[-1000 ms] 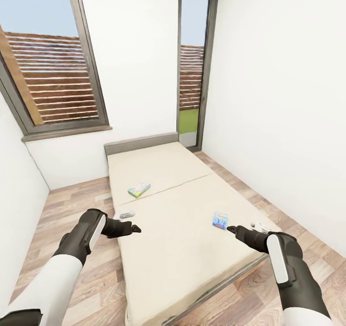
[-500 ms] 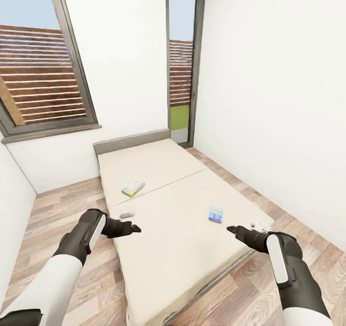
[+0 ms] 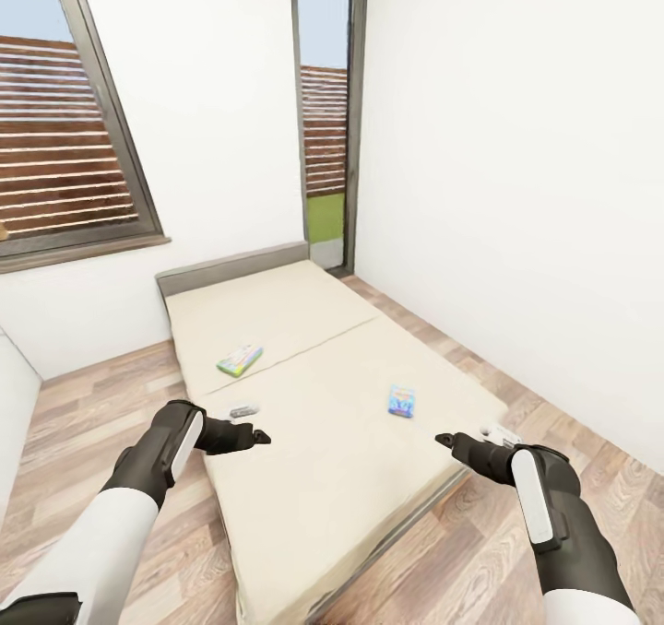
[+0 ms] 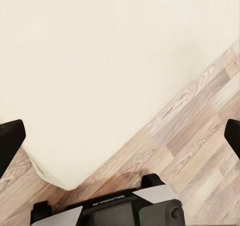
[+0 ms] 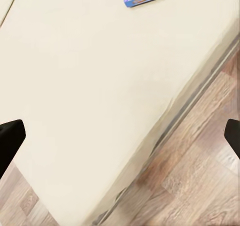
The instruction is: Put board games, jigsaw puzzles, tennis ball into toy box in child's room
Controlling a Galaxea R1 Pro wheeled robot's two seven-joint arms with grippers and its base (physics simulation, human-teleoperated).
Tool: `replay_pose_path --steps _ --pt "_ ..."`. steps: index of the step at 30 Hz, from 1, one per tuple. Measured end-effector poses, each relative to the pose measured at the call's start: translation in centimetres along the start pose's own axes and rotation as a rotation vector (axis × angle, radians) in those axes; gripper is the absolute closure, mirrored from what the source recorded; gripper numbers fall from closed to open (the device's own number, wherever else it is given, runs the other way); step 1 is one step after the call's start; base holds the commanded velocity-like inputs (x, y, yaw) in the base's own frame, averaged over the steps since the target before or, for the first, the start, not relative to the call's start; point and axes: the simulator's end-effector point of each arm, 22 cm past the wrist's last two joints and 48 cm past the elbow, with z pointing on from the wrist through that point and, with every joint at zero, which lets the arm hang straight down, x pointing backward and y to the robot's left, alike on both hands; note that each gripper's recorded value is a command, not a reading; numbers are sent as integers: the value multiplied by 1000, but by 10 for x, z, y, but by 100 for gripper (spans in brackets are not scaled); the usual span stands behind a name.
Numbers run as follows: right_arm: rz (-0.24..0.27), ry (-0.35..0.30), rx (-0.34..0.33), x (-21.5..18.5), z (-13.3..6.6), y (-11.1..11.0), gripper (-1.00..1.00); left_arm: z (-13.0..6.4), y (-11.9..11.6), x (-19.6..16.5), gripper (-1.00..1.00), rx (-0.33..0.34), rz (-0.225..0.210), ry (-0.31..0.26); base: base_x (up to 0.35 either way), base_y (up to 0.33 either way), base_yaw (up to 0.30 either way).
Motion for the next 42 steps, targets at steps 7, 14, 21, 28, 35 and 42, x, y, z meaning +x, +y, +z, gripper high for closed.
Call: replay_pose_path --steps 7,14,21,28,35,42 --pt "2 9 5 4 4 -3 -100 5 2 3 -100 0 -5 9 0 161 -155" --pt "3 18 10 7 8 -5 -100 9 4 6 -100 -1 -8 18 0 115 -155" --pt "5 27 15 10 11 -8 -100 14 6 10 -100 -2 -11 28 0 16 -155" --pt "7 37 20 14 15 -10 -100 19 8 13 -100 -3 -15 38 0 2 -155" --pt "9 46 25 18 19 -13 -100 23 11 17 -100 -3 -20 48 0 25 -155" --pt "11 56 30 22 23 -16 -100 28 13 20 -100 -4 -24 57 0 226 -155"
